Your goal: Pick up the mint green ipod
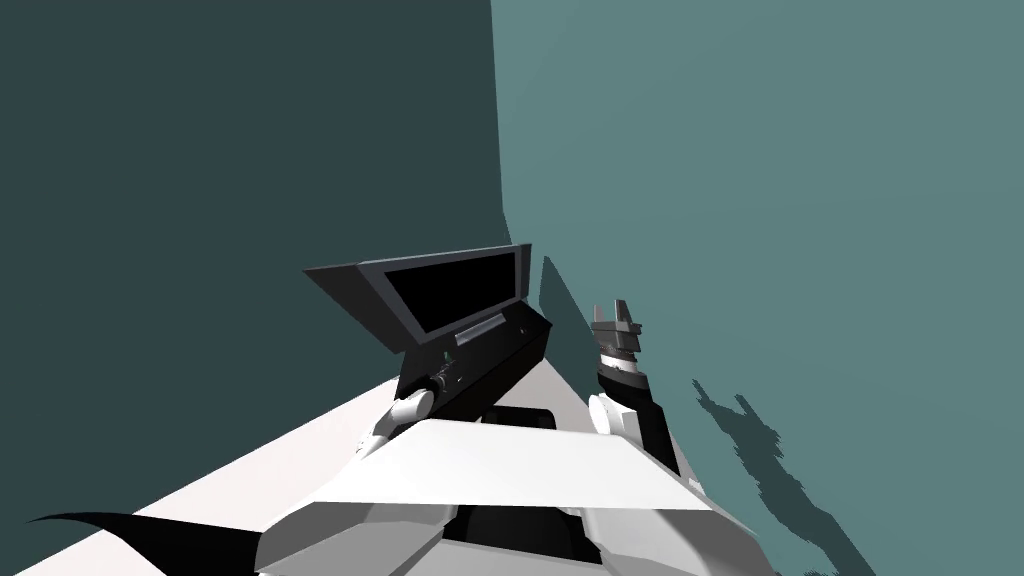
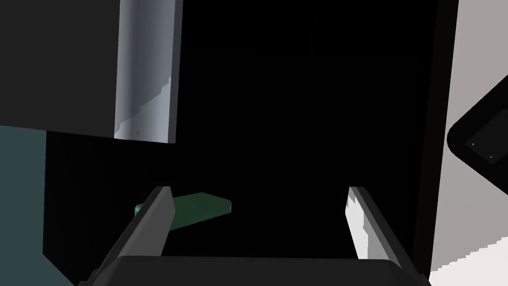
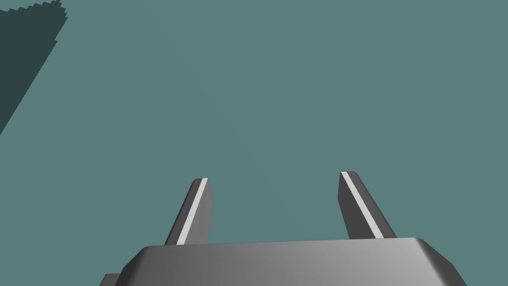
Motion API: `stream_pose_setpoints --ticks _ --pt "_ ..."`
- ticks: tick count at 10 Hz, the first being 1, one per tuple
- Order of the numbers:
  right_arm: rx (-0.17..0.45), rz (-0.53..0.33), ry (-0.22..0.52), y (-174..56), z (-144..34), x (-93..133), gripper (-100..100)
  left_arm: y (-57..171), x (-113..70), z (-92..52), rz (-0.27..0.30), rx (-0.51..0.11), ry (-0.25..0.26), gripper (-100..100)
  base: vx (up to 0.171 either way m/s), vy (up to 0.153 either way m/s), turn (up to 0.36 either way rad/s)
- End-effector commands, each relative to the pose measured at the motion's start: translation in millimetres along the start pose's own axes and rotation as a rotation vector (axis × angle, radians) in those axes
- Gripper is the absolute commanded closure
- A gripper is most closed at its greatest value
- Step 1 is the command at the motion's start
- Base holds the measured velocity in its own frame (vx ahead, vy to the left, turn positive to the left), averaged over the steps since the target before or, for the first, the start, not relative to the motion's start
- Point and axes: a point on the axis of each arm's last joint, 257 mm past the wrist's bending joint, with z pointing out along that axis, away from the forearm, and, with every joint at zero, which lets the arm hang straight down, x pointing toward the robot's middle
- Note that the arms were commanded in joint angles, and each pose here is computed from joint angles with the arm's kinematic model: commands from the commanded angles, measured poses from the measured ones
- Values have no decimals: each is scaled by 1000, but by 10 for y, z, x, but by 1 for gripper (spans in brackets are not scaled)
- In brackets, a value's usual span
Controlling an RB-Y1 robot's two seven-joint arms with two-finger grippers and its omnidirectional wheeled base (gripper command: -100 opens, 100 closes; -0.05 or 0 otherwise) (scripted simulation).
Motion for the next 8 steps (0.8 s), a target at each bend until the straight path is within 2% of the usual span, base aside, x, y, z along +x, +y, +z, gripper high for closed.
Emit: stream_pose_setpoints --ticks 1,2,3,4,5,6,7,8 --pt "0 0 0 0 0 0 0 131 -219 -4 -34 -42 -37 -100 -27 31 -157" --pt "0 0 0 0 0 -1 0 187 -393 -15 -71 -89 -71 -100 -35 41 -258" --pt "0 0 0 0 0 0 0 259 -498 -16 -89 -102 -90 -100 -33 40 -145" --pt "0 0 0 0 0 -1 0 304 -655 -44 -138 -146 -121 -100 -22 30 -296" --pt "0 0 0 0 0 0 0 365 -761 -52 -146 -156 -142 -100 -27 32 -138" --pt "0 0 0 0 0 -1 0 398 -913 -94 -196 -195 -175 -100 -14 26 -315" --pt "0 0 0 0 0 0 0 462 -1027 -111 -205 -205 -198 -100 -25 32 -130" --pt "0 0 0 0 -1 -1 0 472 -1147 -159 -254 -237 -225 -100 -7 27 -342"
